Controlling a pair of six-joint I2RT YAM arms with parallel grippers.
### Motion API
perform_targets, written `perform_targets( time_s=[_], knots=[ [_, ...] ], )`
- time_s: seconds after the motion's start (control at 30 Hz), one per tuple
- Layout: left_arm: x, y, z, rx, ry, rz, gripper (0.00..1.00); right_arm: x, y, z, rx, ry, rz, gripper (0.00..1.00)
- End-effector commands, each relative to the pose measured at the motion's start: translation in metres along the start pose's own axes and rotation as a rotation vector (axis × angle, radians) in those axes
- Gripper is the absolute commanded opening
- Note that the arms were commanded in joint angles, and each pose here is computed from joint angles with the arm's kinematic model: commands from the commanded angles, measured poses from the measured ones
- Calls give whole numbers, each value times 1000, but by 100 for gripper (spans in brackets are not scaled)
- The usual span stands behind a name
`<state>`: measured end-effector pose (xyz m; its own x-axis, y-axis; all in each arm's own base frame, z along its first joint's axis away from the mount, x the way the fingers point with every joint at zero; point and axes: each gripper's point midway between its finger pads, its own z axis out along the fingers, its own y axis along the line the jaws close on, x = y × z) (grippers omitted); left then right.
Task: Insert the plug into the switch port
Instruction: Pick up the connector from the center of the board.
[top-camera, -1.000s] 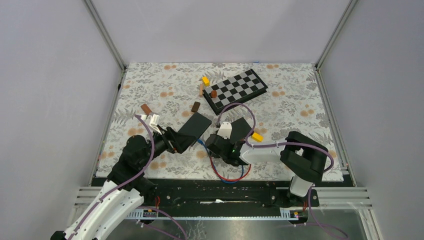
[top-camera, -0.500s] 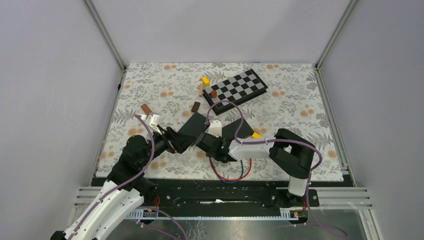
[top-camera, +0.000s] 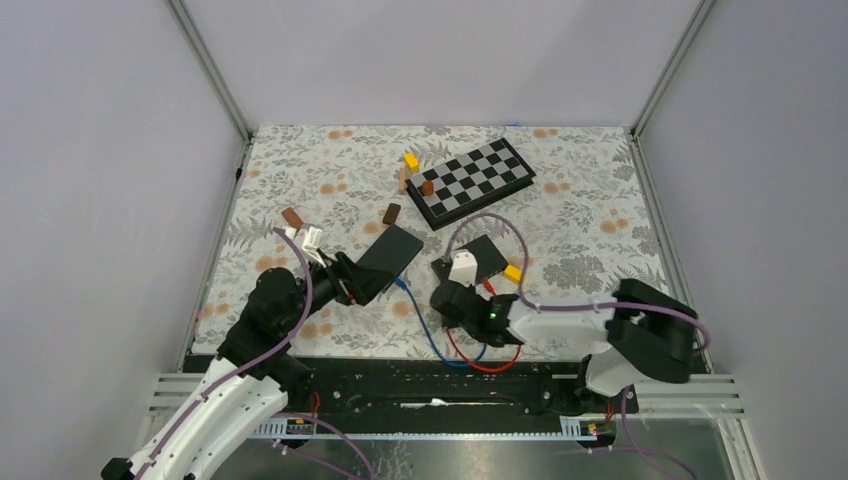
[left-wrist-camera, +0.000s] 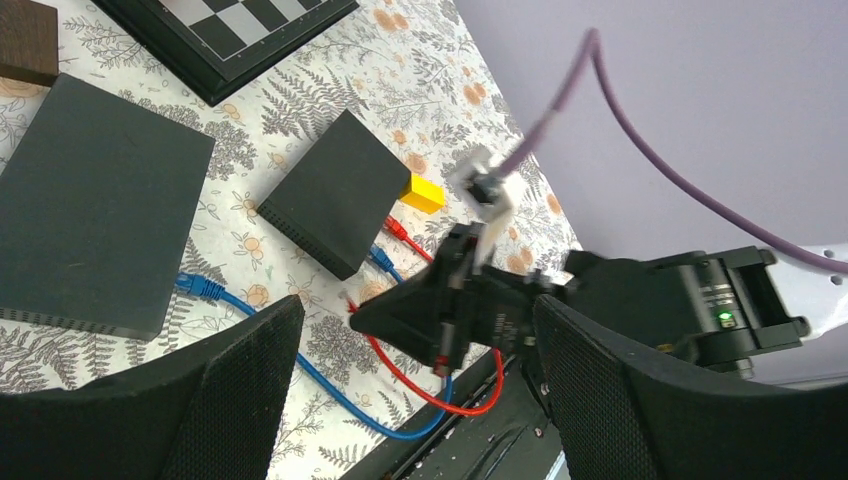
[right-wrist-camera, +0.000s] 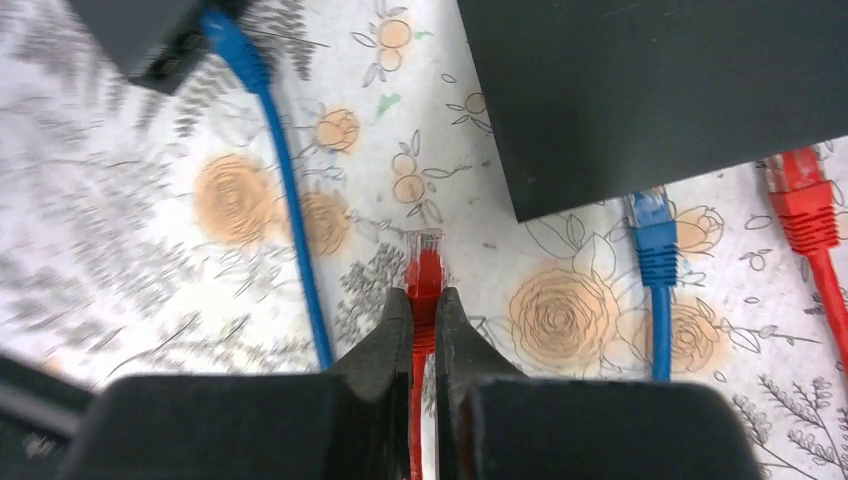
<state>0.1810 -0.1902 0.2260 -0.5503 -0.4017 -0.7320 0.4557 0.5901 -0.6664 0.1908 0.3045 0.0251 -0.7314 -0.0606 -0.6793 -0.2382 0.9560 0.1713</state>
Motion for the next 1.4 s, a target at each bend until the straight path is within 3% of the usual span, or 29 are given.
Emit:
perform_targets(
  time_s=[0.0,0.1,0.23,0.5,0.87,1.37],
  knots=[
    [-27,-23,0,74,-85,11,87,-49,29,-41,-283,-208,83,0],
    [-28,-34,2,130,-84,3,87,-67,33,-75,-469,-326,105,0],
    [-26,-50,6,222,-56,2,86,-74,28,-102,-595,-423,57,0],
    [-11,-66,15,342,42,-35,67,-82,21,-146,-750,-574,30,0],
    [26,-101,21,508,129,-30,66,-85,26,-178,-882,-629,29,0],
    [37,-118,37,547,148,-4,66,-90,30,-204,-970,-661,23,0]
  ],
)
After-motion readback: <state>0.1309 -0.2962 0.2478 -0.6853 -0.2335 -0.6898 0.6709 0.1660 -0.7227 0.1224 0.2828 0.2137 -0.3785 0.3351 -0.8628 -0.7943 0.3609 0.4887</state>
